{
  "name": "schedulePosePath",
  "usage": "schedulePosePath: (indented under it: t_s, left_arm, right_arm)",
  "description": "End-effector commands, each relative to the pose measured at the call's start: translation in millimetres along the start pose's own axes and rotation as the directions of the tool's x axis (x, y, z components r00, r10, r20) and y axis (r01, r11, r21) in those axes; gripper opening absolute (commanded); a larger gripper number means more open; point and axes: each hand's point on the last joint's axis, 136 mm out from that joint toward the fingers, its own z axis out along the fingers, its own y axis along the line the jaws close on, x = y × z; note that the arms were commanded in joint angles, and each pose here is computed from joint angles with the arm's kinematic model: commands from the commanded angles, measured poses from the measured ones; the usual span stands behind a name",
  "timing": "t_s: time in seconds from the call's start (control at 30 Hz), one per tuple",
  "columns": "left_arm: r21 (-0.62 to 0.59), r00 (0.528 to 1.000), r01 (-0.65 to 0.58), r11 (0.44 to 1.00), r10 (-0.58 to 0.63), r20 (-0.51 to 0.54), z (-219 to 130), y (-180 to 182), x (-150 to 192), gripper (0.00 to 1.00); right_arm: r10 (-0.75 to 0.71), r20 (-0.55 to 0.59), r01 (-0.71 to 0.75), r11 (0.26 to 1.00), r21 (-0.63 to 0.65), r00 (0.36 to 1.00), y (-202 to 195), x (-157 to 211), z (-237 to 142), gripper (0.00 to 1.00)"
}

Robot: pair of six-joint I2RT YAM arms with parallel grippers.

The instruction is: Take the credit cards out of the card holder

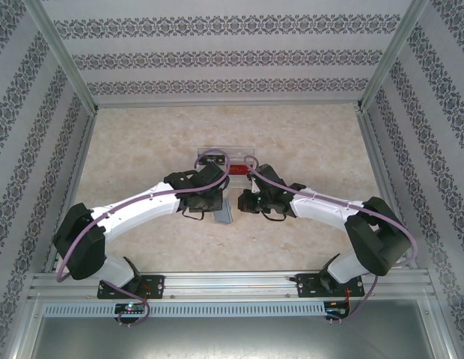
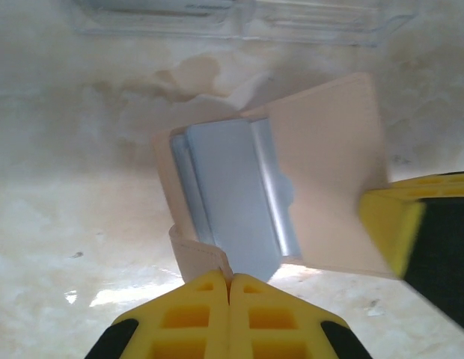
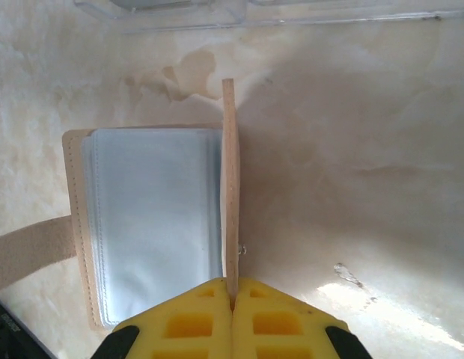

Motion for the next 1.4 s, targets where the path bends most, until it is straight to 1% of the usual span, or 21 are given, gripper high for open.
schedulePosePath:
  t_s: [0.0, 0.07, 0.17, 0.2, 0.23, 0.27, 0.37, 0.4, 0.43, 0.47, 0.53, 0.6, 0.7, 0.77, 0.83, 0.9, 1.1, 1.37]
  left_arm:
    - [-0.07, 1.0, 0.023, 0.997, -0.024, -0.013, 2.6, 35.1, 7.7, 0.03]
    - [-0.058, 0.998, 0.05, 0.997, -0.051, -0.02, 9.0, 43.1, 10.7, 0.07]
    - [-0.055, 0.996, 0.077, 0.996, -0.079, -0.037, 17.0, 52.6, 13.9, 0.24]
    - [-0.062, 0.995, 0.085, 0.994, -0.088, -0.038, 17.3, 55.9, 13.8, 0.33]
    - [-0.064, 0.995, 0.09, 0.994, -0.093, -0.037, 16.3, 57.7, 13.2, 0.46]
    - [-0.064, 0.995, 0.096, 0.993, -0.098, -0.033, 14.5, 58.7, 12.4, 0.5]
    - [-0.042, 0.993, 0.115, 0.992, -0.115, 0.0, 3.4, 57.0, 6.2, 0.5]
    - [-0.026, 0.992, 0.123, 0.992, -0.122, 0.013, -2.7, 54.6, 3.5, 0.55]
    - [-0.004, 0.991, 0.134, 0.991, -0.134, 0.031, -10.1, 51.5, -0.9, 0.63]
    - [0.018, 0.988, 0.144, 0.989, -0.145, 0.053, -17.2, 48.5, -5.3, 0.64]
    - [0.095, 0.982, 0.152, 0.984, -0.161, 0.1, -32.3, 37.3, -15.9, 0.66]
    - [0.178, 0.977, 0.151, 0.972, -0.174, 0.122, -41.4, 24.3, -21.9, 0.67]
    - [0.303, 0.978, 0.153, 0.941, -0.189, 0.09, -40.5, -2.0, -22.4, 0.66]
    - [0.343, 0.98, 0.156, 0.926, -0.189, 0.064, -32.5, -15.8, -19.3, 0.64]
    - [0.346, 0.981, 0.168, 0.923, -0.192, 0.036, -18.9, -22.8, -13.9, 0.6]
    - [0.335, 0.982, 0.177, 0.926, -0.191, 0.011, -5.3, -26.4, -9.7, 0.59]
    - [0.242, 0.976, 0.216, 0.946, -0.209, -0.056, 34.4, -15.6, 6.2, 0.54]
    - [0.202, 0.972, 0.229, 0.952, -0.214, -0.093, 59.8, -10.8, 16.3, 0.53]
  right_arm:
    - [0.041, 0.035, -0.042, 0.999, 0.015, 0.999, -12.7, -1.6, -3.0, 0.0]
    - [0.074, 0.047, -0.074, 0.997, -0.002, 0.996, -14.0, -1.2, -0.1, 0.0]
    - [0.124, 0.065, -0.123, 0.992, -0.012, 0.99, -20.8, 1.5, 5.3, 0.0]
    - [0.139, 0.079, -0.139, 0.99, -0.007, 0.987, -23.7, 0.6, 5.7, 0.0]
    - [0.151, 0.092, -0.151, 0.989, -0.006, 0.984, -25.6, 0.0, 5.4, 0.0]
    - [0.161, 0.103, -0.161, 0.987, -0.008, 0.982, -26.6, -0.9, 4.7, 0.0]
    - [0.193, 0.125, -0.191, 0.981, -0.028, 0.973, -27.5, -1.0, 4.5, 0.0]
    - [0.2, 0.127, -0.198, 0.98, -0.028, 0.971, -28.6, -1.1, 4.6, 0.0]
    - [0.205, 0.127, -0.204, 0.979, -0.025, 0.97, -29.3, -0.5, 4.7, 0.0]
    - [0.209, 0.13, -0.207, 0.978, -0.024, 0.969, -29.9, -0.6, 4.7, 0.0]
    - [0.211, 0.137, -0.21, 0.977, -0.023, 0.968, -30.9, -0.8, 4.1, 0.0]
    - [0.215, 0.142, -0.215, 0.976, -0.02, 0.966, -32.1, -0.6, 3.3, 0.0]
    - [0.216, 0.147, -0.215, 0.976, -0.023, 0.965, -31.7, -1.2, 2.3, 0.0]
    - [0.216, 0.146, -0.215, 0.976, -0.024, 0.965, -31.5, -1.1, 2.3, 0.0]
    - [0.215, 0.145, -0.213, 0.977, -0.025, 0.966, -31.2, -1.0, 2.3, 0.0]
    - [0.215, 0.144, -0.213, 0.977, -0.027, 0.966, -30.8, -0.8, 2.2, 0.0]
    - [0.215, 0.135, -0.213, 0.977, -0.029, 0.967, -31.7, 1.8, 2.8, 0.0]
    - [0.209, 0.131, -0.208, 0.978, -0.027, 0.969, -31.6, 2.7, 2.6, 0.0]
